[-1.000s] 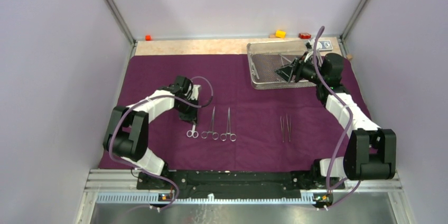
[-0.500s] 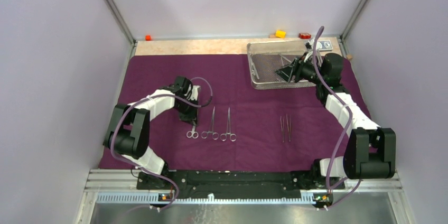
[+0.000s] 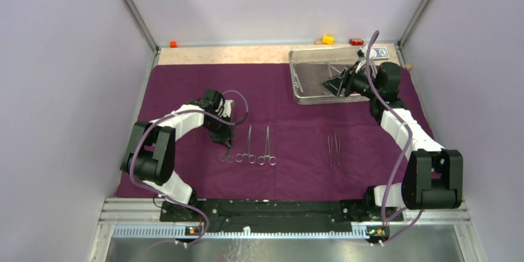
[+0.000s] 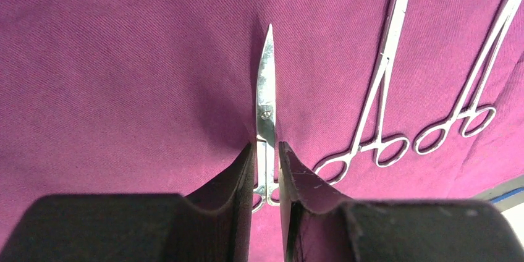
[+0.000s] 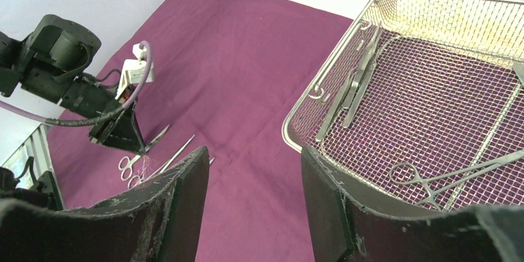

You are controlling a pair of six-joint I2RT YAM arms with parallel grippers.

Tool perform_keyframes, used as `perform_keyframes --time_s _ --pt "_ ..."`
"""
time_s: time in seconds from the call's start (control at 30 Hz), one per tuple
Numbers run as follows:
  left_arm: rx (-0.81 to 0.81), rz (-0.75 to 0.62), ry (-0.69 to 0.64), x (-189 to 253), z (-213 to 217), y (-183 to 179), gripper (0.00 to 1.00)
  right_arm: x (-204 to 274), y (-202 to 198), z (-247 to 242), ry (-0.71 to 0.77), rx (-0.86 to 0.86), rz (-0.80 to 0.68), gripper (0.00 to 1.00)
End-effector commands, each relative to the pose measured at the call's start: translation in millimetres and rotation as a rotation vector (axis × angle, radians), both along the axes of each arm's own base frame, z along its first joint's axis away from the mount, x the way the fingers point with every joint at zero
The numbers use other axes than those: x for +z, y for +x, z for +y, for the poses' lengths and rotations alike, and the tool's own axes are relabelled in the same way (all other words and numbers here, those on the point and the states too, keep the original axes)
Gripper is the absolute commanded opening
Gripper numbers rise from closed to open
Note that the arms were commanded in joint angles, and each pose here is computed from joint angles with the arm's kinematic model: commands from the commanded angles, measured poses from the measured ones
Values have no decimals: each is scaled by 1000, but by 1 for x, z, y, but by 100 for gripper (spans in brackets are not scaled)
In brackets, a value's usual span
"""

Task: Open and lay out the surgical kit
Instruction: Place the medical item in the surgical kit.

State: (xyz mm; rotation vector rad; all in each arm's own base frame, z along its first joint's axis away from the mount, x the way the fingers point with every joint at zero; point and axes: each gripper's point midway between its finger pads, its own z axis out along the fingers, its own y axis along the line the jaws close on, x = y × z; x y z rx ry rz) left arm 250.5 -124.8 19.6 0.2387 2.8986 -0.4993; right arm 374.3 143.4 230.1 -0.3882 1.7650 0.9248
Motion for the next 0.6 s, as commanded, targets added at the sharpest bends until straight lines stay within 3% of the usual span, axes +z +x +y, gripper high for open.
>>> perform_keyframes --time_s 0.0,0.27,0.57 --pt "6 -1 -12 -2 -2 2 27 9 5 -3 -14 2 -55 56" --pt "7 -26 -17 5 -3 4 33 9 6 -5 -16 -6 -56 56" --pt "-14 -205 -46 49 -4 18 64 4 21 -21 -93 -112 -41 56"
